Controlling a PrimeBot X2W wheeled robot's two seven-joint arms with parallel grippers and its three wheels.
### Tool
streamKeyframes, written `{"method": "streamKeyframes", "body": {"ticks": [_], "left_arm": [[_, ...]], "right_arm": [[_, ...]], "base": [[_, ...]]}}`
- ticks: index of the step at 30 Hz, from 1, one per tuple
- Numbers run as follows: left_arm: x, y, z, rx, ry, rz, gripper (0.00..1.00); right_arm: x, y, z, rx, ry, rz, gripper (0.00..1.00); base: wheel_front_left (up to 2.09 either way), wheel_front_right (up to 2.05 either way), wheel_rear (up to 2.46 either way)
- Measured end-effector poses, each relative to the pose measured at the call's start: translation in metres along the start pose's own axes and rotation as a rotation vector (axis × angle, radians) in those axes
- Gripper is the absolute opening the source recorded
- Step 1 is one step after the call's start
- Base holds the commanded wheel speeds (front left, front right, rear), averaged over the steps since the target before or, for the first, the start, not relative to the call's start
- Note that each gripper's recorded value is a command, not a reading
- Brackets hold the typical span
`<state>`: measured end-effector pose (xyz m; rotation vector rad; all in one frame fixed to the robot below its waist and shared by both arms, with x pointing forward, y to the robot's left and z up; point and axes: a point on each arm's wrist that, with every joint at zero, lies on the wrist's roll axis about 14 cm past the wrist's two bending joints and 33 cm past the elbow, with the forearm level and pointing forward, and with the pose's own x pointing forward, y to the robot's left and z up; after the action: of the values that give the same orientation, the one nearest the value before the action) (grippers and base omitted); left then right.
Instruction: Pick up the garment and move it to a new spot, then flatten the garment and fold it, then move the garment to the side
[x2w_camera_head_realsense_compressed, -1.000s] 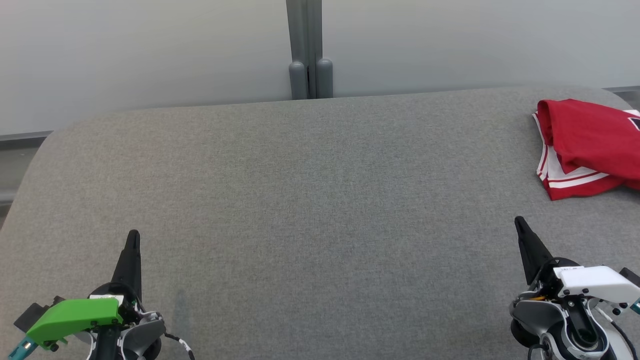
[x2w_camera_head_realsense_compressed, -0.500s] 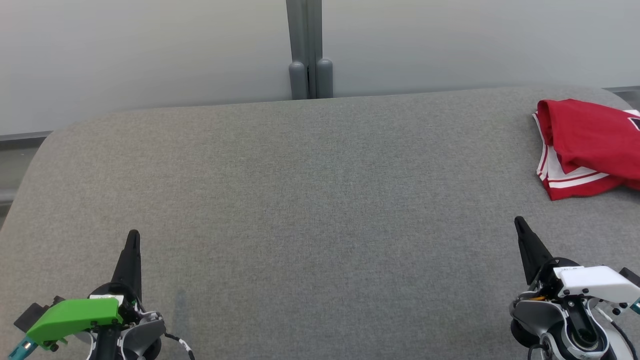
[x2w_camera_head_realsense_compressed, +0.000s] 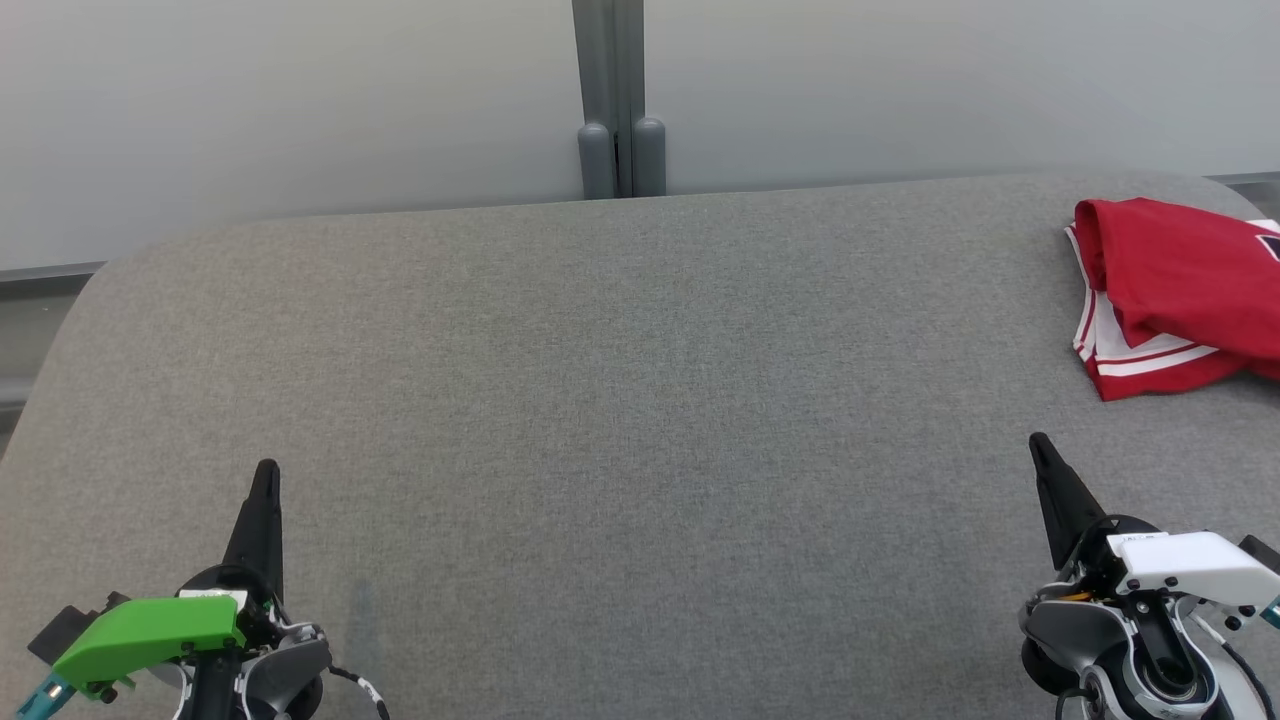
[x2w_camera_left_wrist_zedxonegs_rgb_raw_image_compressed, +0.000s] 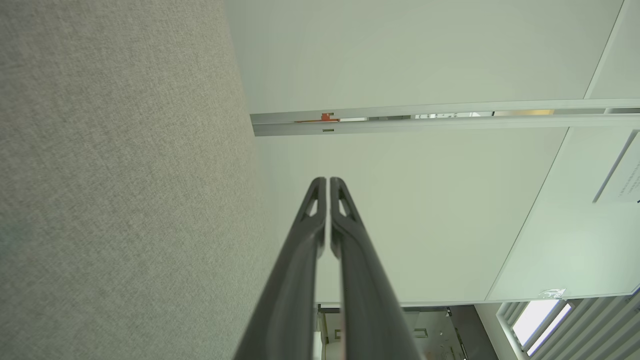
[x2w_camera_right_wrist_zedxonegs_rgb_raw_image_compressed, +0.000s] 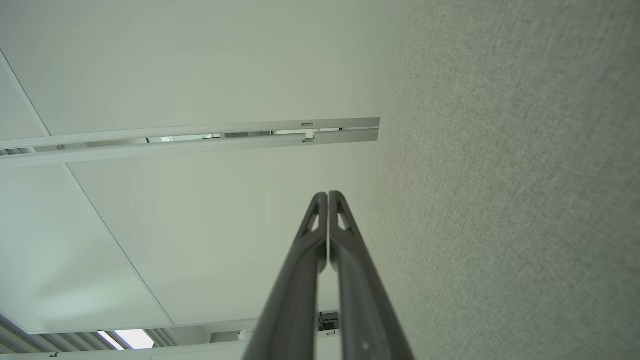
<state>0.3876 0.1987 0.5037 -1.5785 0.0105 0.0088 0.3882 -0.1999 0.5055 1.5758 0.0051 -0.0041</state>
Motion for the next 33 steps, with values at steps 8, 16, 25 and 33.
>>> {"method": "streamKeyframes", "body": {"ticks": [8, 16, 25, 33], "left_arm": [[0.0000, 0.0000, 0.0000, 0.000, 0.000, 0.000, 0.00], [0.0000, 0.0000, 0.0000, 0.000, 0.000, 0.000, 0.00], [0.0000, 0.0000, 0.0000, 0.000, 0.000, 0.000, 0.00], [0.0000, 0.0000, 0.0000, 0.000, 0.000, 0.000, 0.00]], "right_arm": [[0.0000, 0.0000, 0.0001, 0.000, 0.000, 0.000, 0.00], [0.0000, 0.0000, 0.0001, 0.000, -0.001, 0.000, 0.00], [0.0000, 0.0000, 0.0001, 0.001, -0.001, 0.000, 0.00], [0.0000, 0.0000, 0.0002, 0.001, -0.001, 0.000, 0.00]], "base": [[0.00, 0.00, 0.00], [0.00, 0.00, 0.00], [0.00, 0.00, 0.00], [0.00, 0.00, 0.00]]}}
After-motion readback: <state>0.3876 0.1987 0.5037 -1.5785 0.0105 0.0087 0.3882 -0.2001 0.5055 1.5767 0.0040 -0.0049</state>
